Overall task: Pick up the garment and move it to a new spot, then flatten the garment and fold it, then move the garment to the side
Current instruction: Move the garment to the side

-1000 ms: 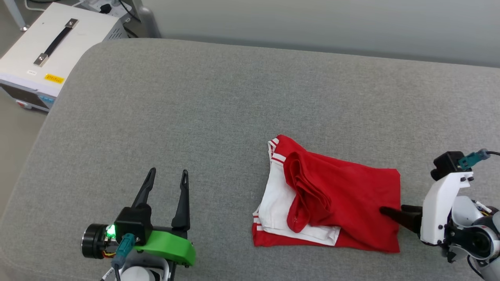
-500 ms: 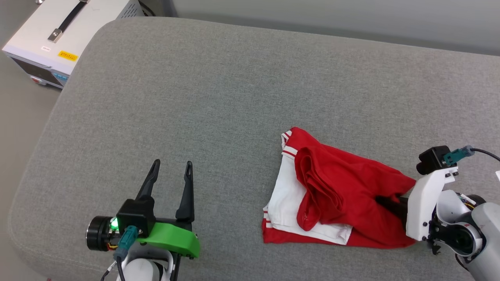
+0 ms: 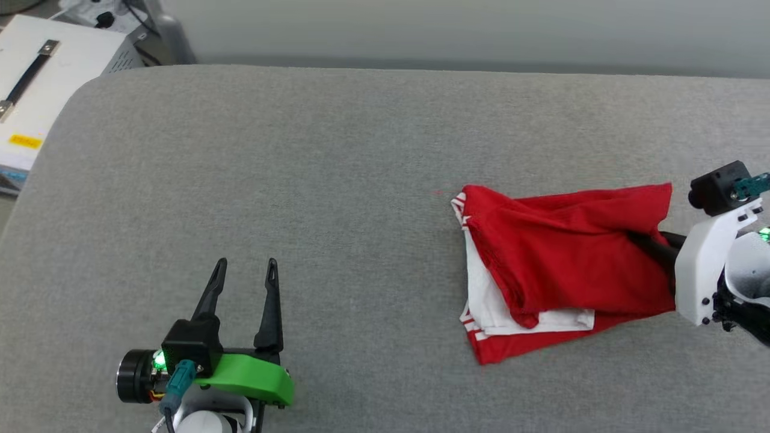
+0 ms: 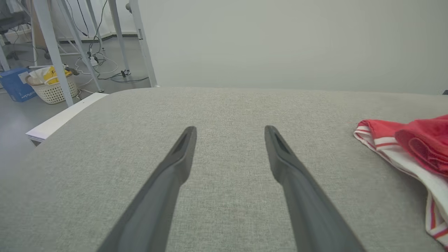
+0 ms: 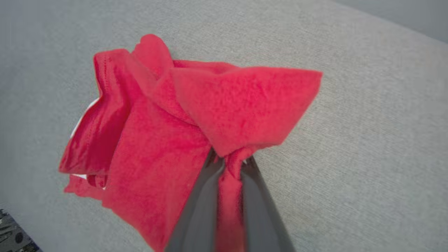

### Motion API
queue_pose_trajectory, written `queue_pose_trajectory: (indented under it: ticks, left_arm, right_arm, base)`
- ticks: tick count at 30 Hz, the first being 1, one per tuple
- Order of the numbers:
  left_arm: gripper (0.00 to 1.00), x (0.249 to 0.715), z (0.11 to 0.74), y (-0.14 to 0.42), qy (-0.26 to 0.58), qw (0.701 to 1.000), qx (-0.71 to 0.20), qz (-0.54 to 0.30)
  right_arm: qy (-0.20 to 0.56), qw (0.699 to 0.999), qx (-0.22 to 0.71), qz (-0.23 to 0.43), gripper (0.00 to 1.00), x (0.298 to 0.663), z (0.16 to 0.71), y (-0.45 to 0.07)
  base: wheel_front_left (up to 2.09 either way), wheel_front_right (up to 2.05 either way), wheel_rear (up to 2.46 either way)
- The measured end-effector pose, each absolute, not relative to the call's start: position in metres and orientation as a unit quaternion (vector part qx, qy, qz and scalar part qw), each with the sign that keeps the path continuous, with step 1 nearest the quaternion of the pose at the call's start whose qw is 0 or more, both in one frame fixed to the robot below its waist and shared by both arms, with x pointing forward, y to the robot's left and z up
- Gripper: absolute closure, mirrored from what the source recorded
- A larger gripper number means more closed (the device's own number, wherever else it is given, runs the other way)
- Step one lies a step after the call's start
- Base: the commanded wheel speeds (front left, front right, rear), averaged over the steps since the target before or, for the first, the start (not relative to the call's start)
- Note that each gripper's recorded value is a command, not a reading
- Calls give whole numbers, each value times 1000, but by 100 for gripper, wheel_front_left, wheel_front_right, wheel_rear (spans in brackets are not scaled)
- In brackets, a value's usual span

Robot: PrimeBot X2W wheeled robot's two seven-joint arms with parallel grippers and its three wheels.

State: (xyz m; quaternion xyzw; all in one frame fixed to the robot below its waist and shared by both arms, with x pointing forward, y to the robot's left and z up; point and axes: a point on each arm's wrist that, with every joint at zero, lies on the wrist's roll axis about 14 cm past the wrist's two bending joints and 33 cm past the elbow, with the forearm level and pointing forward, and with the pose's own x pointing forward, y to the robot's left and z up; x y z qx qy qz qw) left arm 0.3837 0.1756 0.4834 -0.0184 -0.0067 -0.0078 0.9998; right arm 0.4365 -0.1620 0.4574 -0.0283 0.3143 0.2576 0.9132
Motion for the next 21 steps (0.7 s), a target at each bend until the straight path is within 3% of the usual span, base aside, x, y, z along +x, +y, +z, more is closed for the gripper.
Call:
queue_pose_trajectory:
  ticks: [12, 13, 21]
  left_arm:
    - [0, 417, 484, 123, -16, 996, -31, -83]
    - [0, 427, 480, 113, -15, 995, -33, -98]
    - [0, 453, 464, 106, -10, 993, -34, -112]
  right_arm:
    - [297, 942, -72, 138, 100, 425, 496, -269]
    - [307, 943, -82, 97, 100, 426, 497, -301]
    - [342, 934, -104, -8, 100, 446, 493, -378]
  base:
    - [0, 0, 0]
    - [0, 0, 0]
    - [0, 0, 0]
